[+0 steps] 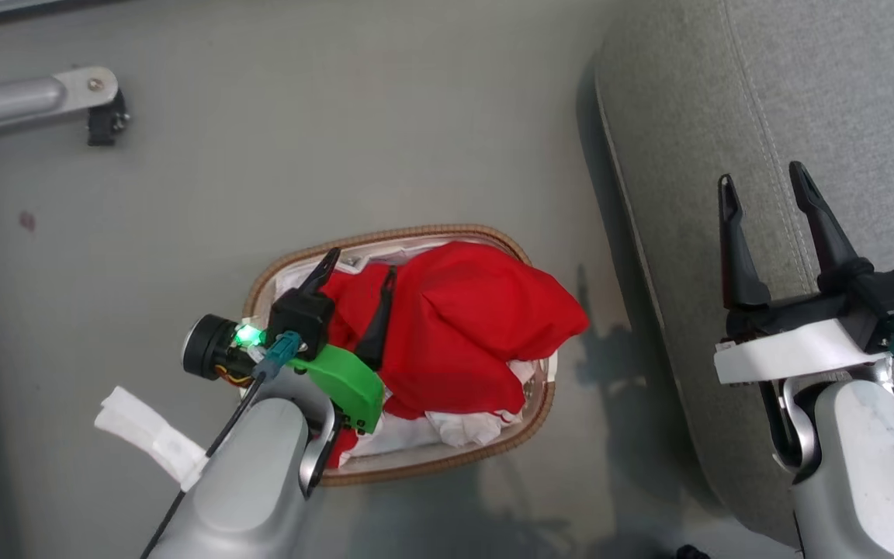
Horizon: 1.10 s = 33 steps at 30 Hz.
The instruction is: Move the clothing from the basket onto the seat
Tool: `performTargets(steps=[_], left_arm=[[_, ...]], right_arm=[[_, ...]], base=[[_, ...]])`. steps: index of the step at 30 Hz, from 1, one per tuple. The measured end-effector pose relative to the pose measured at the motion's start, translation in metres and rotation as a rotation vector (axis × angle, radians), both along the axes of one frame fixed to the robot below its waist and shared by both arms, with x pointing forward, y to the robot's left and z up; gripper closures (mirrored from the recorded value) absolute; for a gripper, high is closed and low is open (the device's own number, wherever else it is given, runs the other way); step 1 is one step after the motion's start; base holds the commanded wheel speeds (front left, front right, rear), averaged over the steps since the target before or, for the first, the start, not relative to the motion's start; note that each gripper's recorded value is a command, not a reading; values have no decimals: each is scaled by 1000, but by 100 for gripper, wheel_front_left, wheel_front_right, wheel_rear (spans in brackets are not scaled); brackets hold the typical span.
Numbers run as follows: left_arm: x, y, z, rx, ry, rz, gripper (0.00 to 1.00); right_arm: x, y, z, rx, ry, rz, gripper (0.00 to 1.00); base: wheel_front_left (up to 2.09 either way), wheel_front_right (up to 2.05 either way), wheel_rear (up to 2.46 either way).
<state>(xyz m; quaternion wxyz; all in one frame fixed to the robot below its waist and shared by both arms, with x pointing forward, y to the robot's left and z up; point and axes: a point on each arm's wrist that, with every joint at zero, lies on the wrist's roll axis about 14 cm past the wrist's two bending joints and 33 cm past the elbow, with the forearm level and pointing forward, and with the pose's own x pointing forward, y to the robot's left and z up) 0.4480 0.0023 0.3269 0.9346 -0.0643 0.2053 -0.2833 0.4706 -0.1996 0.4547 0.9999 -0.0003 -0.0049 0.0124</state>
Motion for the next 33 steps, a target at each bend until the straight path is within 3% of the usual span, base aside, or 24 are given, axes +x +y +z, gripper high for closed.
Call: performTargets(steps=[9, 23, 24, 25, 26, 29, 30, 33], left_arm=[[-29, -50, -81, 64, 181, -244, 0], [-41, -76, -156, 56, 355, -331, 0], [-48, -82, -162, 47, 379, -345, 40], [-50, -84, -164, 43, 386, -350, 60], [-53, -87, -166, 38, 393, -357, 72], [-58, -94, -166, 24, 403, -371, 87], [-57, -95, -164, 19, 402, -370, 100], [-55, -96, -157, 6, 390, -367, 100]], right_arm=[[6, -16, -36, -7, 78, -32, 0], [-7, -39, -76, -42, 196, -85, 0], [-9, -43, -80, -49, 211, -94, 0], [-10, -44, -82, -52, 216, -96, 0], [-11, -45, -83, -54, 221, -100, 0], [-13, -47, -86, -57, 230, -105, 0], [-12, -47, -85, -56, 228, -103, 0], [-10, -45, -82, -57, 219, -98, 0]], base=[[0, 0, 0], [0, 0, 0], [0, 0, 0], [0, 0, 0], [0, 0, 0], [0, 0, 0], [0, 0, 0], [0, 0, 0]])
